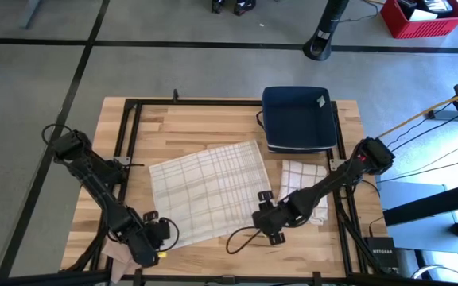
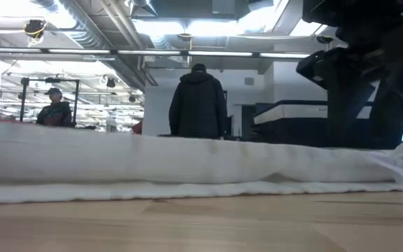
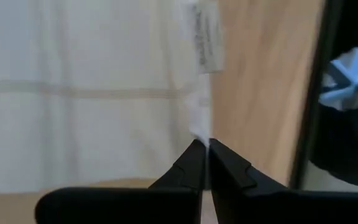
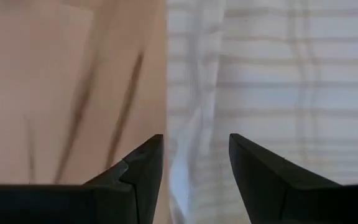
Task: Fold towel
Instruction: Fold the white plaid towel
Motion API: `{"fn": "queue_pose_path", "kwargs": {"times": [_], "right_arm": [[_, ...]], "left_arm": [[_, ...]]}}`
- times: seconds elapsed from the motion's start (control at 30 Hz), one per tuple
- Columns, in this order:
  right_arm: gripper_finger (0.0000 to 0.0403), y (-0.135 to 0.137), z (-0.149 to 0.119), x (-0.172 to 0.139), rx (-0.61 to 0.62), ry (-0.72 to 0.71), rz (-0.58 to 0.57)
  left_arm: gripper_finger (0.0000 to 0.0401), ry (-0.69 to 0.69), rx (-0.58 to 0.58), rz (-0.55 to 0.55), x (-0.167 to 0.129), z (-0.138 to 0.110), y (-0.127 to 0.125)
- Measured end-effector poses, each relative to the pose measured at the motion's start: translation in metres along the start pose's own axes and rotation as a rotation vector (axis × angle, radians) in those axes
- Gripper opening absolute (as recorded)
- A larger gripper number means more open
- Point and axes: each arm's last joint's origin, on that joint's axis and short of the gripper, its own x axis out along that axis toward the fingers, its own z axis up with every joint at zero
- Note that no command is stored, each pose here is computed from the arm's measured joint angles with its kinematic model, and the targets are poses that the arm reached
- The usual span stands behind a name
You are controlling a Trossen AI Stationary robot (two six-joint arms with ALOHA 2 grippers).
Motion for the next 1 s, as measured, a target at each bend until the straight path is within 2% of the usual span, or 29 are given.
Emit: {"fn": "queue_pose_path", "kwargs": {"times": [0.1, 0.23, 0.33, 0.5, 0.63, 0.7, 0.77, 0.83, 0.9, 1.0], "right_arm": [[0.0186, 0.002, -0.001, 0.005, 0.009, -0.021, 0.054], [0.0186, 0.001, -0.005, 0.01, 0.009, -0.012, 0.059], [0.0186, 0.001, -0.006, 0.01, 0.012, -0.006, 0.066], [0.0186, 0.002, -0.007, 0.011, 0.033, 0.007, 0.093], [0.0185, 0.002, -0.007, 0.008, 0.034, 0.033, 0.112], [0.0185, 0.002, -0.004, 0.002, 0.027, 0.054, 0.105], [0.0185, 0.001, 0.005, -0.006, 0.008, 0.054, 0.093], [0.0185, -0.002, 0.011, -0.01, -0.017, 0.031, 0.059], [0.0185, -0.006, 0.02, -0.011, -0.035, -0.046, 0.017], [0.0185, -0.014, 0.033, -0.005, -0.032, -0.204, -0.014]], "left_arm": [[0.0012, -0.011, 0.012, -0.033, 0.0, -0.002, -0.005], [0.0012, -0.017, 0.035, -0.05, 0.002, -0.003, -0.007], [0.0027, 0.013, 0.03, -0.034, 0.007, -0.004, -0.004], [0.0083, 0.198, -0.045, -0.059, 0.015, -0.01, 0.002], [0.0114, 0.393, -0.158, -0.137, 0.012, -0.006, 0.003], [0.0121, 0.434, -0.198, -0.182, 0.006, -0.001, 0.001], [0.0122, 0.414, -0.208, -0.206, -0.003, 0.006, 0.001], [0.0119, 0.309, -0.194, -0.196, -0.013, 0.014, 0.004], [0.0112, 0.133, -0.174, -0.111, -0.023, 0.022, 0.013], [0.0101, -0.131, -0.16, 0.114, -0.033, 0.03, 0.032]]}}
